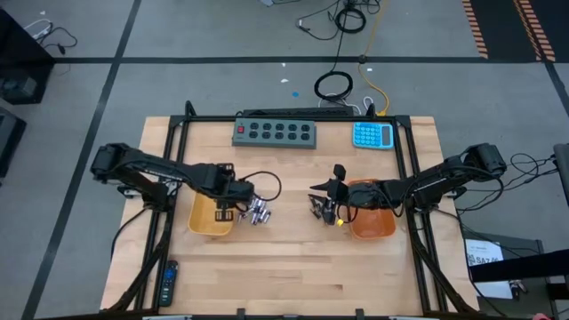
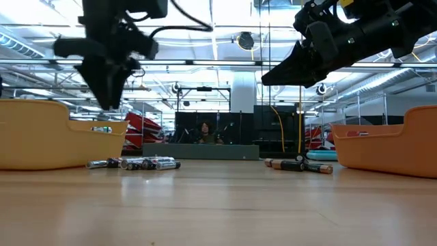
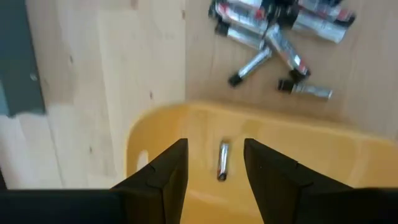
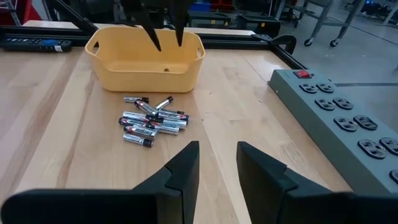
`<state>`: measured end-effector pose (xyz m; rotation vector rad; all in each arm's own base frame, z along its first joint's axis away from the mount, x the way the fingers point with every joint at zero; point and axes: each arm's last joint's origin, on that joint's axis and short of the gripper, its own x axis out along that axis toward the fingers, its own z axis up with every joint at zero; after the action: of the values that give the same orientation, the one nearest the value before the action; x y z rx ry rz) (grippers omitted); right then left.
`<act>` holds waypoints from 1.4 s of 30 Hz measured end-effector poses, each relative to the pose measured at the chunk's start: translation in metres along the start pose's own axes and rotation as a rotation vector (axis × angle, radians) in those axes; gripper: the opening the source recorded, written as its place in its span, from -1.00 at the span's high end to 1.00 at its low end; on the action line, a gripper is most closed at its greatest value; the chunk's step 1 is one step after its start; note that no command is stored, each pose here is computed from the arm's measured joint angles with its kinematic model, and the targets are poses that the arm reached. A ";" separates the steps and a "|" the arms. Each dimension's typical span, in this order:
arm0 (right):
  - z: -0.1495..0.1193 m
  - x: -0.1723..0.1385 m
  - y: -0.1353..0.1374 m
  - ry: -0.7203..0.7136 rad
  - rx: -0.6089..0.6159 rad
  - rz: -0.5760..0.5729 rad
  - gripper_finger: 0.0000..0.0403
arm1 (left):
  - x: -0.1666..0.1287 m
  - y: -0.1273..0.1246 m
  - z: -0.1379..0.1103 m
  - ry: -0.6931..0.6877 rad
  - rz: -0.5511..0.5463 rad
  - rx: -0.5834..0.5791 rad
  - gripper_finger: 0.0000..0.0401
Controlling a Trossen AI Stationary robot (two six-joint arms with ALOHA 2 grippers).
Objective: Sort batteries
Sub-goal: Put the silver battery into the yellow bin
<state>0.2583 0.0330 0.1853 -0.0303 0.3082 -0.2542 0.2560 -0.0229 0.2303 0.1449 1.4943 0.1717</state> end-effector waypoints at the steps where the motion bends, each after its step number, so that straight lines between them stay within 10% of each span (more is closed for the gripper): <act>1: 0.000 0.000 0.000 0.000 0.003 0.000 0.51 | 0.000 -0.001 0.004 -0.006 0.000 0.004 0.17; 27: 0.000 0.000 0.000 0.001 -0.028 0.000 0.51 | 0.038 -0.058 0.090 -0.122 -0.089 0.287 0.17; 42: 0.000 -0.003 -0.001 0.016 -0.040 -0.002 0.51 | 0.069 -0.058 0.103 -0.104 -0.088 0.330 -0.21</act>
<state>0.2558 0.0324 0.1863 -0.0676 0.3287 -0.2499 0.3649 -0.0641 0.1582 0.3470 1.4131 -0.1528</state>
